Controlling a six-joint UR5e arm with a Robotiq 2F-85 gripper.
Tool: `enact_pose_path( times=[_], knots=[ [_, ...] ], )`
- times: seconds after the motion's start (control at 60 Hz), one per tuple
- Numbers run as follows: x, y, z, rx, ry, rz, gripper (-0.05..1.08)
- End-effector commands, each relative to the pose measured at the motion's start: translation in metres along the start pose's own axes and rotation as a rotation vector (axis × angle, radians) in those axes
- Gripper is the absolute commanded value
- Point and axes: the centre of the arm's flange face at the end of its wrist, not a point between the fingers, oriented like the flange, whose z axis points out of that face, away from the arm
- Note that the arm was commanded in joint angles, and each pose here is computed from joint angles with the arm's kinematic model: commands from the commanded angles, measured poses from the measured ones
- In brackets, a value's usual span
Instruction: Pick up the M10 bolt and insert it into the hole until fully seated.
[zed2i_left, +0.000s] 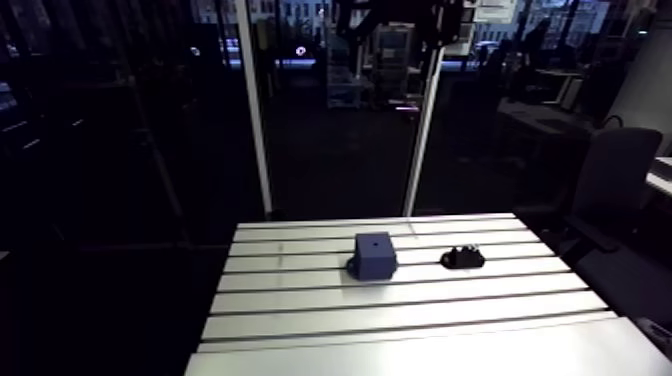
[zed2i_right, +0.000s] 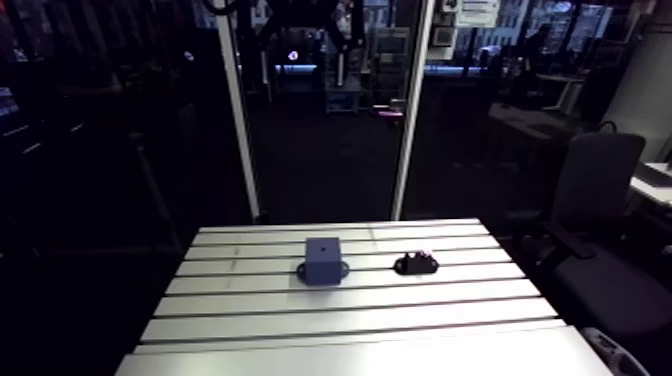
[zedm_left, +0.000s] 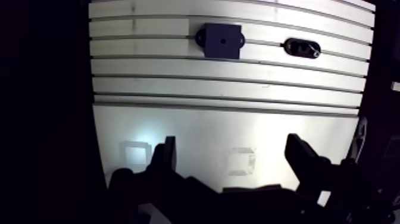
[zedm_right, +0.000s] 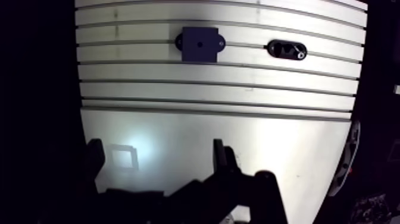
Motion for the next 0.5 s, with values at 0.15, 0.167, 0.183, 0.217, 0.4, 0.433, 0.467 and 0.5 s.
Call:
enact_pose_path(
  times=[0.15,0.167,0.183,0.217,0.4,0.433,0.467,0.5],
  knots=[
    [0.0009,-0.0008,0.0017,-0.001,-0.003,-0.003,0.01],
    [0.0009,-0.0008,0.0017,-0.001,-0.003,-0.003,0.01],
    [0.0009,-0.0007,0.0017,-0.001,-0.003,-0.003,0.01],
    [0.001,-0.0007,0.0016,-0.001,-0.002,-0.003,0.01],
    [0.0021,-0.0004,0.0037,-0.002,-0.006,-0.012,0.01],
    [0.0031,-0.0001,0.0058,-0.001,-0.01,-0.013,0.01],
    [0.0038,0.0,0.0068,-0.001,-0.012,-0.015,0.01],
    [0.0046,0.0001,0.0076,-0.001,-0.013,-0.015,0.01]
  ],
)
